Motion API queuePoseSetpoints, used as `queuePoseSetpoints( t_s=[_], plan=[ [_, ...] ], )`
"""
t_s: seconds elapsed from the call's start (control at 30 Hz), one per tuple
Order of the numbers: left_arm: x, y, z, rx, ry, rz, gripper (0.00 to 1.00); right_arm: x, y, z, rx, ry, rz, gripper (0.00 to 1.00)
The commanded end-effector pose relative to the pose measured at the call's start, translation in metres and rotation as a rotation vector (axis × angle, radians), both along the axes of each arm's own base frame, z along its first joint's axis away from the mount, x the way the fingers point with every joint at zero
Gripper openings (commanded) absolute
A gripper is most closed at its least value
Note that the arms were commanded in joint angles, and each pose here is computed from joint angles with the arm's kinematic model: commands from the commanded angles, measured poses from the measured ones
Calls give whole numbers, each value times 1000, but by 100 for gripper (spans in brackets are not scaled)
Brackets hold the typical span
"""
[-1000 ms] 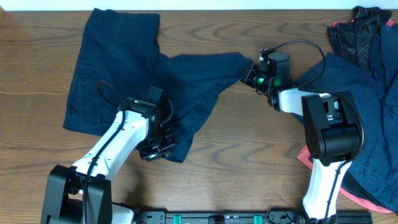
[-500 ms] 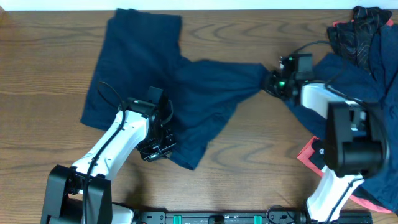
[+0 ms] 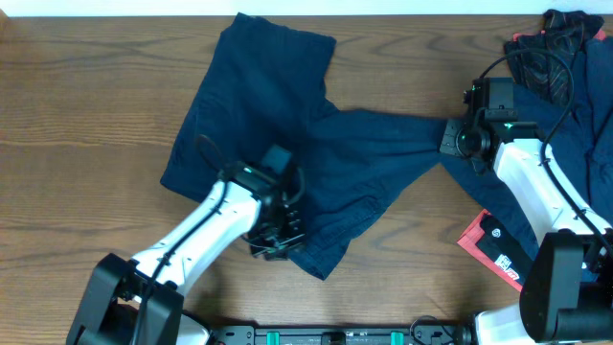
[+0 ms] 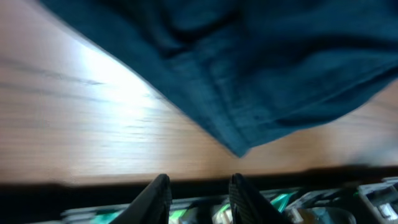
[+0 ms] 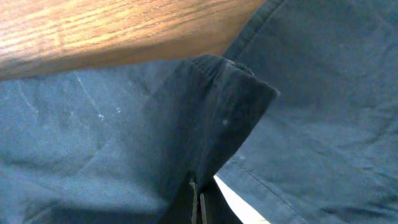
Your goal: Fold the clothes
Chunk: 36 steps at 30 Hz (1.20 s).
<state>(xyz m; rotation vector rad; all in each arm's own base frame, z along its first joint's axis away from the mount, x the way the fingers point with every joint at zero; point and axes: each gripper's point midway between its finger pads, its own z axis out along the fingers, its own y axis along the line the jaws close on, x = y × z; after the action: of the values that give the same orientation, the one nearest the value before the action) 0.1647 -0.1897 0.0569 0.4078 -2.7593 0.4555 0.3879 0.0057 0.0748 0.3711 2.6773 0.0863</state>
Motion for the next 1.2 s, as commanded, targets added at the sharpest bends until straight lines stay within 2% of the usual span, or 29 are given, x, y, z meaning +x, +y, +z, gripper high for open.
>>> queuePoseSetpoints(
  t_s=[0.0, 0.13, 0.27, 0.5, 0.63, 0.97, 1.07, 1.17],
  plan=[
    [-2, -19, 2, -6, 13, 97, 33, -4, -7, 3, -58, 7, 18, 1],
    [-5, -25, -9, 30, -4, 142, 46, -7, -7, 1, -59, 23, 18, 1],
    [-9, -8, -25, 103, -13, 155, 46, -11, -7, 0, -59, 38, 19, 1],
    [31, 33, -37, 187, -145, 204, 44, -12, -7, -1, -59, 45, 19, 1],
    [44, 55, -44, 259, -166, 256, 47, -18, -5, -3, -50, 67, 23, 1],
    [73, 73, -88, 279, -135, 335, 48, -26, -2, 2, -27, 83, 30, 1],
    [92, 86, -98, 266, -159, 397, 47, -29, 0, 3, -20, 92, 33, 1],
    [122, 101, -97, 226, -257, 409, 47, -30, 5, 3, 8, 95, 45, 1]
  ],
)
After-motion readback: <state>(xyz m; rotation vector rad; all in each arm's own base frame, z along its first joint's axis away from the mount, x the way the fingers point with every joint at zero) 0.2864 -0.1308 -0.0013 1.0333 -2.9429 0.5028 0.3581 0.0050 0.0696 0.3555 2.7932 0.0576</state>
